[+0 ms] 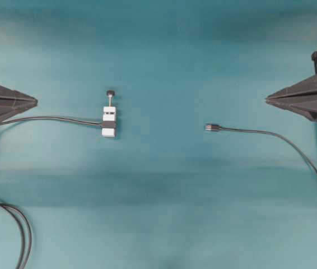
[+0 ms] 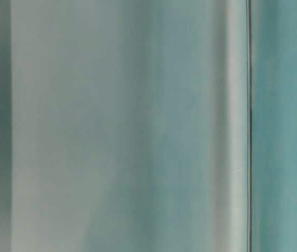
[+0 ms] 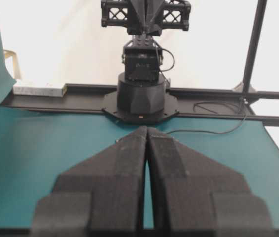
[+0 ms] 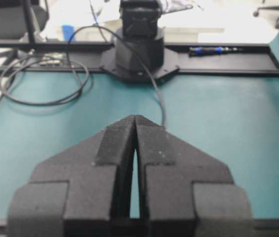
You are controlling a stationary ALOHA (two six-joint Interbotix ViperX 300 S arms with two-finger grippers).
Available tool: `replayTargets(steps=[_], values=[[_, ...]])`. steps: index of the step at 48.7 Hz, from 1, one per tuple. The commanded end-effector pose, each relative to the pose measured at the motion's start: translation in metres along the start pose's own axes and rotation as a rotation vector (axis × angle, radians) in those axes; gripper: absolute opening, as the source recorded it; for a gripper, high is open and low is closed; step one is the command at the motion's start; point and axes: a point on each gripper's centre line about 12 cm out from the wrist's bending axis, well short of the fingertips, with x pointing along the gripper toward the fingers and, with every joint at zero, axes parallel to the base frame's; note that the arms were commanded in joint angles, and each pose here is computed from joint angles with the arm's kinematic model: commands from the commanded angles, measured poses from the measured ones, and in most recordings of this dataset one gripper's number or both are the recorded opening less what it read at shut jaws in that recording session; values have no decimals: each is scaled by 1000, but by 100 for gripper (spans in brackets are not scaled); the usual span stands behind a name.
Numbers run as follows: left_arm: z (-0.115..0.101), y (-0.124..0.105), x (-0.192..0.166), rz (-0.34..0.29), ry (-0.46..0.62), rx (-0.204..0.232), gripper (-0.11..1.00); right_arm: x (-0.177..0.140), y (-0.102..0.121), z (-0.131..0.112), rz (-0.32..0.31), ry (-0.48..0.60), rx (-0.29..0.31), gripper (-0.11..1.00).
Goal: Insert the USB cable into the female connector supported by the left arm.
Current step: 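Move left gripper over the white holder, right gripper toward the plug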
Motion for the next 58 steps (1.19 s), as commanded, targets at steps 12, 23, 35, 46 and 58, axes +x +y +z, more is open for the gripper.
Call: replayTargets(steps=[12,23,35,46,58], values=[[-5,-4,3,-23,92,68,1,3,1,5,6,-4,88,0],[-9,1,4,10,120,-6,1,13,1,7,5,37,119,0],[-15,8,12,44,177,-29,3,34,1,-3,0,108,122,0],[-26,8,13,45,249,-30,56,40,1,-14,-3,152,124,0],[-39,8,8,43,330,-21,79,45,1,-23,-6,192,129,0]])
